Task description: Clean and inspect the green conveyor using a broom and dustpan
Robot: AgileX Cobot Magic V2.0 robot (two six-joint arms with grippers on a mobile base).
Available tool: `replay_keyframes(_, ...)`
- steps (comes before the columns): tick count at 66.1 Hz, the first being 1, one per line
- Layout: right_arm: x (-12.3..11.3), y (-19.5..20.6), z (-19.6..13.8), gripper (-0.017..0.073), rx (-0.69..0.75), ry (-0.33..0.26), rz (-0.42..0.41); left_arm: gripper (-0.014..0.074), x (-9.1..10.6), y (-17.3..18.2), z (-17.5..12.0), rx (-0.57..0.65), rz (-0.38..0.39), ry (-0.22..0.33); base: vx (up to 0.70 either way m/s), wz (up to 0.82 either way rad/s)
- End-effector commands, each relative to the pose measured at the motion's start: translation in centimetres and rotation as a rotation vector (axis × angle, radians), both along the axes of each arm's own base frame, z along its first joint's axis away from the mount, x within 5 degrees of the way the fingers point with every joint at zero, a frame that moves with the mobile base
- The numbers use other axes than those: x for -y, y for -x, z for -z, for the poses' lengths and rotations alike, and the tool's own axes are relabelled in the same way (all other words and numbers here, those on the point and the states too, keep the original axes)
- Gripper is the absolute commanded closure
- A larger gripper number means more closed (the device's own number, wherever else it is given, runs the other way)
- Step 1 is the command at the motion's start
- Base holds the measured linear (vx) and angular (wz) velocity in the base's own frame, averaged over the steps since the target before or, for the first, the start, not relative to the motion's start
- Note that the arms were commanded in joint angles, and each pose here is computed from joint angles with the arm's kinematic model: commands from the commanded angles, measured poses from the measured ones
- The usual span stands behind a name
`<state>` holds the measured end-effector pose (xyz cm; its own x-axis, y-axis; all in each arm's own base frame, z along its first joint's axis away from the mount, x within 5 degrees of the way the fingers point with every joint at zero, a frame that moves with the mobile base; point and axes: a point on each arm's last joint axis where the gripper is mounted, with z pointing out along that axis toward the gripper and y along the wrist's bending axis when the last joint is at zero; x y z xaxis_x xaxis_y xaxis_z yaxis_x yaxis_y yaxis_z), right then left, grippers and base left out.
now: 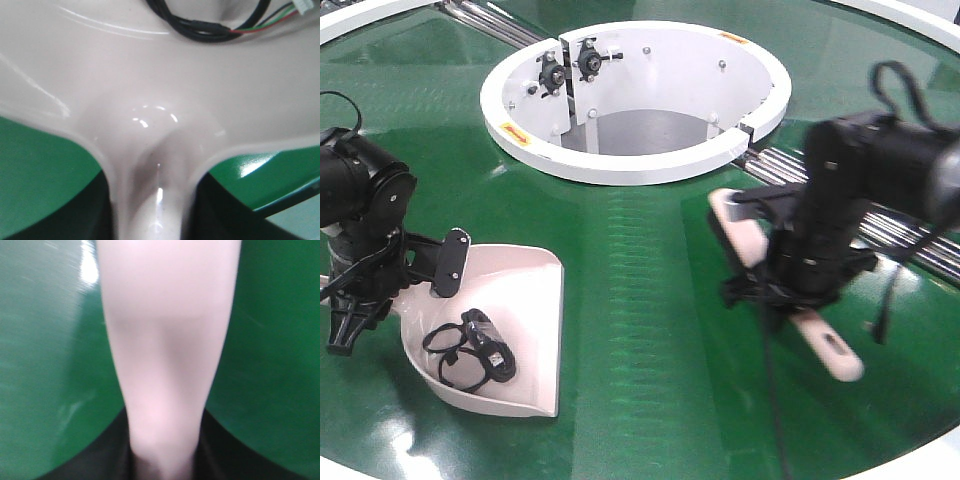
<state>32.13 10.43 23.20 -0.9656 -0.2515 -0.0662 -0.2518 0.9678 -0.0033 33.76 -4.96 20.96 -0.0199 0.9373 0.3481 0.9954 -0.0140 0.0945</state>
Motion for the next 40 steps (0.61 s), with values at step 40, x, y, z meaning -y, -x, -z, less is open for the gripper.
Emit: replay_keyframes(40,4.8,0.8,-1.2,0.0561,0.090,-0.073,0.046,0.0600,0.2,0.5,-2.1,0.021,0.036,-0.012,0.00,0.00)
